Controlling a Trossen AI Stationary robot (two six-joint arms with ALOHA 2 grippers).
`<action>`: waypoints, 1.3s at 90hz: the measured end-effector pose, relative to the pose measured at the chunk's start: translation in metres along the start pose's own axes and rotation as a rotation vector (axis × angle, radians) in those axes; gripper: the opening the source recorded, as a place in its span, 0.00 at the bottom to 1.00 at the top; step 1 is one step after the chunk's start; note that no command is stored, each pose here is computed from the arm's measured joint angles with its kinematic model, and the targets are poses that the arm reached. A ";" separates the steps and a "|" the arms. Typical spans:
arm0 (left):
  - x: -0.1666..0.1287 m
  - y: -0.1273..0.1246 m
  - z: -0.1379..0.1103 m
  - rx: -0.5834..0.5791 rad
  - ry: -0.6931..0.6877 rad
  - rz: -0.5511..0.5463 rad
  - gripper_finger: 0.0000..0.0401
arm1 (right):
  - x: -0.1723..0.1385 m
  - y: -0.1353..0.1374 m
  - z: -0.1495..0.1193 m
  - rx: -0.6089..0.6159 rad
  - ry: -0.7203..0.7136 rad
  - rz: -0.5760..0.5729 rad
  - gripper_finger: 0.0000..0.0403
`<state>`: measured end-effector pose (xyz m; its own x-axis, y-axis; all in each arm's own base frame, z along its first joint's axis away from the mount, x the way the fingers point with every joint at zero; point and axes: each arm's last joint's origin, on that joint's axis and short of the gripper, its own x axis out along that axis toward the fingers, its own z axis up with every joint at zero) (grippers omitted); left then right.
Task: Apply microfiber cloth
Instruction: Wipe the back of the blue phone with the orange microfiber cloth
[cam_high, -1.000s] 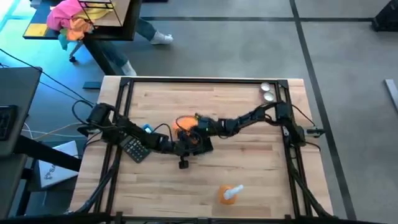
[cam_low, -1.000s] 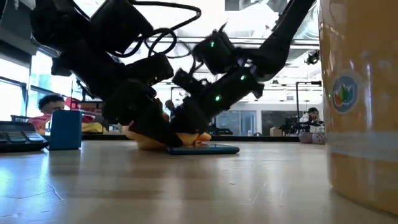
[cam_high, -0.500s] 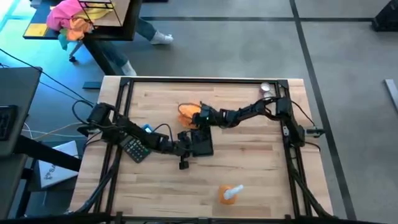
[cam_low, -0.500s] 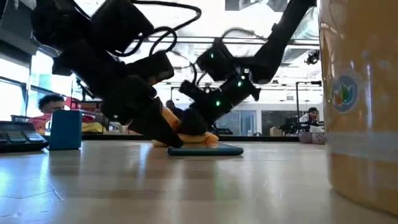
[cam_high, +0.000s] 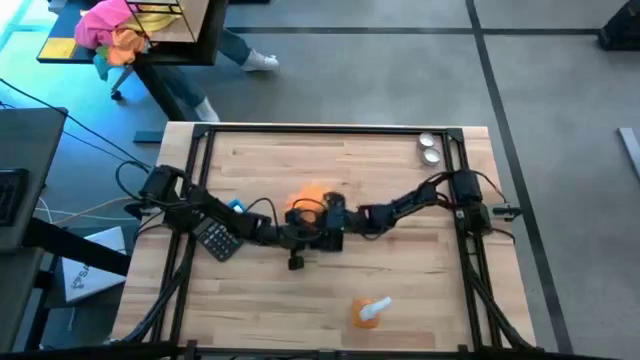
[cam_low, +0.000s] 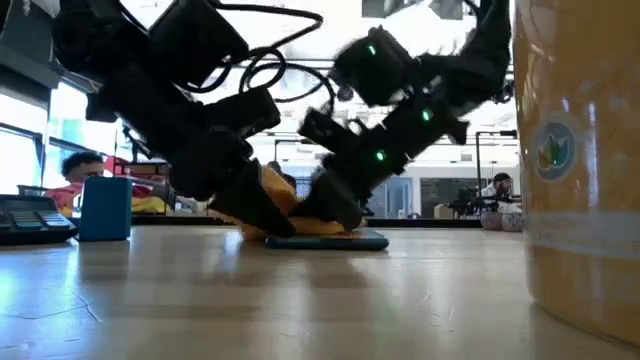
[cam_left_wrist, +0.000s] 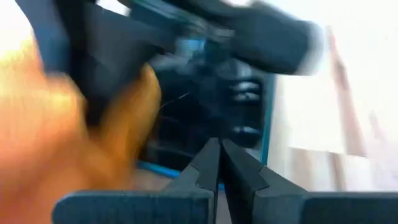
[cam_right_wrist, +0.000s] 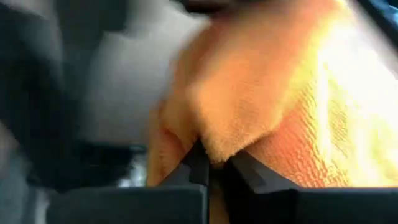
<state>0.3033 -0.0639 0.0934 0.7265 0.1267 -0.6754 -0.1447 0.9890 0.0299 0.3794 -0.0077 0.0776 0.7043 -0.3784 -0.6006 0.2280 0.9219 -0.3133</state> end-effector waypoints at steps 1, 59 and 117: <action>0.000 0.000 0.000 -0.002 -0.001 0.002 0.00 | 0.001 -0.003 -0.003 0.010 0.006 -0.011 0.00; 0.001 0.003 0.003 -0.036 -0.021 -0.009 0.00 | -0.055 0.013 -0.029 0.170 -0.204 0.259 0.00; 0.004 0.015 0.003 -0.084 -0.005 0.059 0.00 | -0.086 -0.026 -0.087 0.508 -0.023 -0.251 0.00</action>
<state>0.3060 -0.0484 0.0934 0.7182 0.1852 -0.6708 -0.2428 0.9700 0.0079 0.2541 -0.0063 0.0731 0.6001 -0.5946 -0.5351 0.6812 0.7305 -0.0480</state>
